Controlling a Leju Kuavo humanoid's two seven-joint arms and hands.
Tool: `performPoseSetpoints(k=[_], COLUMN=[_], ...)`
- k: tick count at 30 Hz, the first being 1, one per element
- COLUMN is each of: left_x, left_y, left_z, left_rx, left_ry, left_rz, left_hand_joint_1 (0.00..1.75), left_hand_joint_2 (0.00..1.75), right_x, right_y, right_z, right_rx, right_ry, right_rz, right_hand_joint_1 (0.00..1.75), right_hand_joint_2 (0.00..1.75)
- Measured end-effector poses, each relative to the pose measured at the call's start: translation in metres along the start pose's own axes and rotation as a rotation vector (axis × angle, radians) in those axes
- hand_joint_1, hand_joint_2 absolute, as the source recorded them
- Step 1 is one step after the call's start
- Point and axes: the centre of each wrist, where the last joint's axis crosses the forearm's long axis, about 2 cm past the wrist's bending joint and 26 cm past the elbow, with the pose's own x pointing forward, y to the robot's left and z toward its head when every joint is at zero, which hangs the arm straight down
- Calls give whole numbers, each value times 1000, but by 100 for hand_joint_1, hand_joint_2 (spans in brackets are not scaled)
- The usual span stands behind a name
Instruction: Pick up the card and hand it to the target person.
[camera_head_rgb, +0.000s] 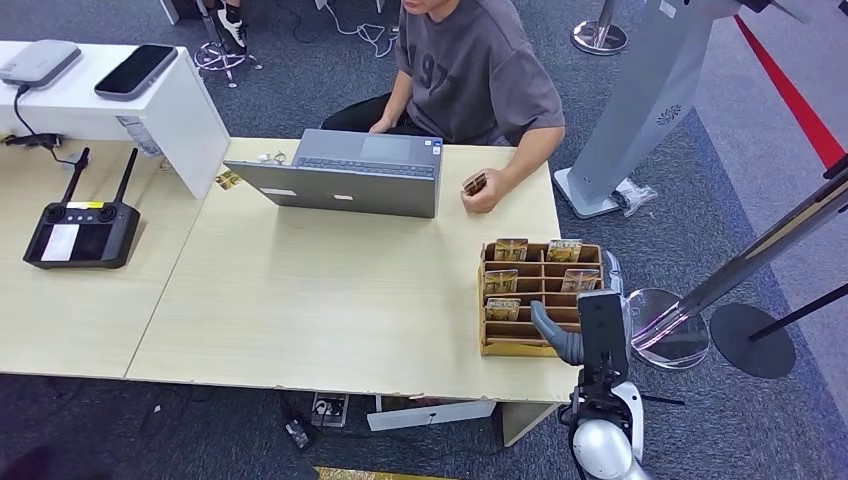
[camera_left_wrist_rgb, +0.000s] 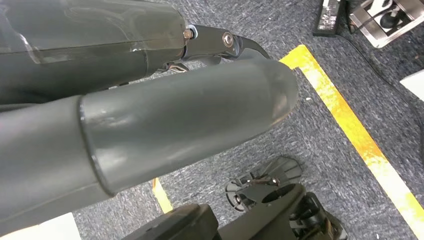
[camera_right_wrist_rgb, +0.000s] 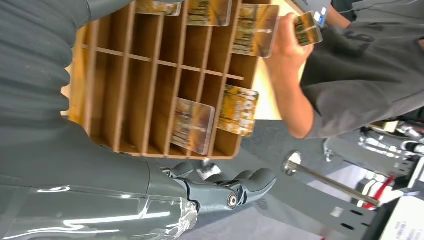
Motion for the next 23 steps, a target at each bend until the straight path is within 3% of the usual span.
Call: performPoseSetpoints(k=[23], left_x=[-2], left_y=[0], left_z=[1], left_rx=[11], left_ry=[-3], left_rz=[22], left_hand_joint_1=[0], left_hand_joint_2=[0], right_x=[-20], right_y=[1], right_z=[16], right_rx=[-32], right_ry=[73], right_rz=[-15], right_hand_joint_1=[0], right_hand_joint_2=[175])
